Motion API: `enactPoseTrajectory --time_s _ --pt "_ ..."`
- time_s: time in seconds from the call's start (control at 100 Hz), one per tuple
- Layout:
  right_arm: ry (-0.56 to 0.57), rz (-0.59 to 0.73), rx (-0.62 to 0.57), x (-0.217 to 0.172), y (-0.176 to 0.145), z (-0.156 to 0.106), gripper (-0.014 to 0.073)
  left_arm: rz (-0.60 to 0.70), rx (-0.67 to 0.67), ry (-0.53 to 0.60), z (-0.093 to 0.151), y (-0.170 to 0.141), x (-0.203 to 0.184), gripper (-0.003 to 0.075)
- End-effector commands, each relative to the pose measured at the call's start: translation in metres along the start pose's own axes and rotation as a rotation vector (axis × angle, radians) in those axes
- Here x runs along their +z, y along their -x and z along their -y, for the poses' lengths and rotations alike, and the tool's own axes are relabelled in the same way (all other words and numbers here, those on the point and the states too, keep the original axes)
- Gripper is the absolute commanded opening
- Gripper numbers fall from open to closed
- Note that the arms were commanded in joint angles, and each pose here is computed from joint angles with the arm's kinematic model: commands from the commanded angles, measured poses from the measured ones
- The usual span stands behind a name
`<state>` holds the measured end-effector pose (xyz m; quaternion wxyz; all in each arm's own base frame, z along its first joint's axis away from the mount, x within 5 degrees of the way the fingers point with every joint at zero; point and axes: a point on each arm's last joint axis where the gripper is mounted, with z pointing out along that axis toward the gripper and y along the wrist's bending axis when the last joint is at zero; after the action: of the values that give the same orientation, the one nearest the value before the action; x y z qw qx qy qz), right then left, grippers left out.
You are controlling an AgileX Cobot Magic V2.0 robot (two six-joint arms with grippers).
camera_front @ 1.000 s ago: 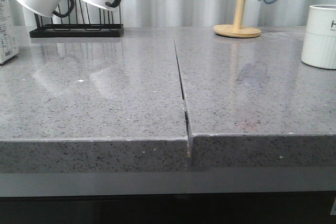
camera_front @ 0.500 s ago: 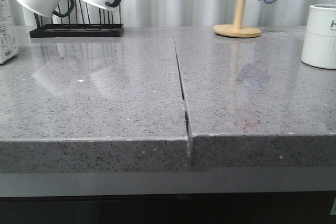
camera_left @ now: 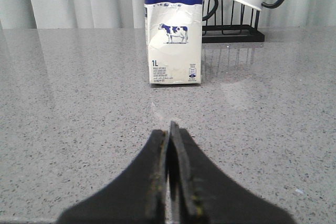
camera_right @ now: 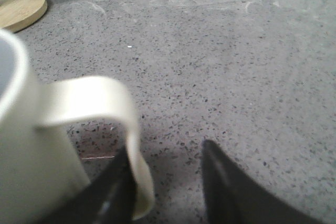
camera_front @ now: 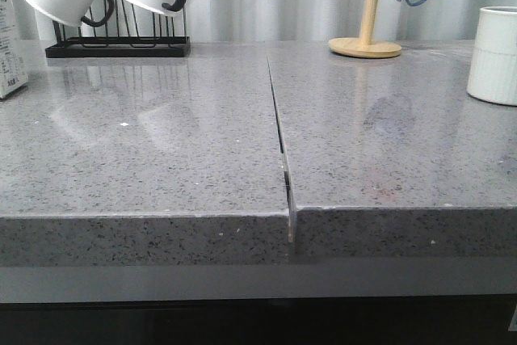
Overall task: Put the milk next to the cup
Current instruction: 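Grasp the white HOME mug by its handle with the right gripper, then carry the mug toward the table center and set it down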
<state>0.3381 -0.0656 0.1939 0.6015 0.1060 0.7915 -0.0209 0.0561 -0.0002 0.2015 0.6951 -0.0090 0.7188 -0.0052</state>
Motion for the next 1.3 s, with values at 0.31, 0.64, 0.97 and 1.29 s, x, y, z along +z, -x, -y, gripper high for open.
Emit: enactPoseTrajectory --time_s 0.31,0.64,0.97,1.29 --pt "0.053 0.172 -0.041 -0.007 0.034 -0.013 -0.0068 0.083 -0.017 0.001 -0.001 -0.002 -0.001 -0.0021" --pt "0.305 0.218 -0.084 -0.036 0.048 -0.098 -0.0068 0.083 -0.017 0.001 -0.001 -0.002 -0.001 -0.0021" --pt "0.519 0.136 -0.165 -0.054 0.037 -0.175 -0.0068 0.083 -0.017 0.001 -0.001 -0.002 -0.001 -0.0021" --pt "0.599 0.076 -0.195 -0.047 0.010 -0.209 -0.0068 0.083 -0.017 0.001 -0.001 -0.002 -0.001 -0.0021"
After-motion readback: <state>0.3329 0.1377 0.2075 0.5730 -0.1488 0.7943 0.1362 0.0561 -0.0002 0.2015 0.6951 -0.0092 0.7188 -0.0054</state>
